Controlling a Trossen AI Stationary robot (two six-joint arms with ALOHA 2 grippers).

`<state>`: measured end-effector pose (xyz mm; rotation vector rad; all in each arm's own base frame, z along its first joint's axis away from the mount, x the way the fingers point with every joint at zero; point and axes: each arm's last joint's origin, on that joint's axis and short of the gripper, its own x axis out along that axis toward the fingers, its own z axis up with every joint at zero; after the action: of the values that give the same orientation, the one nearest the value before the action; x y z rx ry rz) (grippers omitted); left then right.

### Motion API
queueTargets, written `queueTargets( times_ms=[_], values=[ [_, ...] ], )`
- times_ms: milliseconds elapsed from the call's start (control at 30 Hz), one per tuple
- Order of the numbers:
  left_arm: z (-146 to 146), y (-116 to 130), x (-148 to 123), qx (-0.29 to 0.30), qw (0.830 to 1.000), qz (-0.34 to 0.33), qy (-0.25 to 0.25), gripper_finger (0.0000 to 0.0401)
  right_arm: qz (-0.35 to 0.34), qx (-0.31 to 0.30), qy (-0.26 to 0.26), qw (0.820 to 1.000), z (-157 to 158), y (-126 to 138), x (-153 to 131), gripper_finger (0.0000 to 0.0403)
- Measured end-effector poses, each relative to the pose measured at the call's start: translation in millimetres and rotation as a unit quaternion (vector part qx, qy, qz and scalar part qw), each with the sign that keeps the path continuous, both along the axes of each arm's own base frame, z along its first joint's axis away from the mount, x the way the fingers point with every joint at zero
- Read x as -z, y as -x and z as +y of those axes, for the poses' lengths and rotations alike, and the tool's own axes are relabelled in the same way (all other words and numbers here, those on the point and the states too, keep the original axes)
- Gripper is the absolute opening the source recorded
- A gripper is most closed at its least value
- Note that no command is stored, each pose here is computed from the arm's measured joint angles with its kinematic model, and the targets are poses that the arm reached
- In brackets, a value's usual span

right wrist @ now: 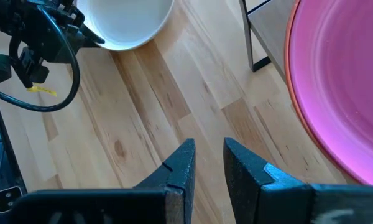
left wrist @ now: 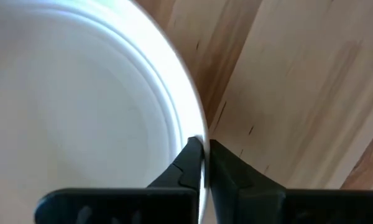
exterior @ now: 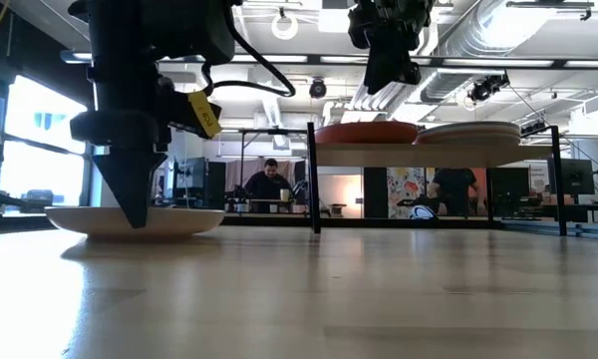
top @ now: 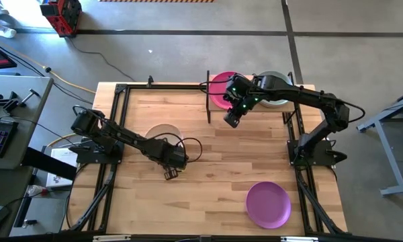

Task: Place and stack plates onto a shelf
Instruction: Stack the white on top of the dark pink plate on the shelf

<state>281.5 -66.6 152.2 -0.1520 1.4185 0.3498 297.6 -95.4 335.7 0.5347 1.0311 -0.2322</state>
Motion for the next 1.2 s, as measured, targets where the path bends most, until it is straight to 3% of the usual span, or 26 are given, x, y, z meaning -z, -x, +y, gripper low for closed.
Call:
queueTargets(
  times_ms=[300,600,800,1000,1200],
  values=[
    [1.8,8.8,-5.3,0.043,0.998,0.036,-0.009,0.0001,0.001,0.012,-0.006,1.000,-0.1,0.0,0.0,0.0061],
    [4.7,20.1,-25.2,0.099,0.993,0.058,-0.015,0.0001,-0.008,0.028,0.028,0.999,-3.0,-2.6,-1.5,0.0062],
    [4.4,21.8,-42.5,0.162,0.981,0.084,-0.066,0.0001,-0.023,0.021,0.037,0.999,-3.8,-5.0,-3.0,0.0067],
    [0.0,18.9,-57.1,0.219,0.965,0.091,-0.114,0.0001,-0.041,0.023,0.043,0.998,-4.8,-8.0,-5.0,0.0097],
    [-8.4,17.1,-72.7,0.271,0.943,0.093,-0.169,0.0001,-0.069,0.052,0.033,0.996,-6.4,-12.4,-8.4,0.0118]
  ],
)
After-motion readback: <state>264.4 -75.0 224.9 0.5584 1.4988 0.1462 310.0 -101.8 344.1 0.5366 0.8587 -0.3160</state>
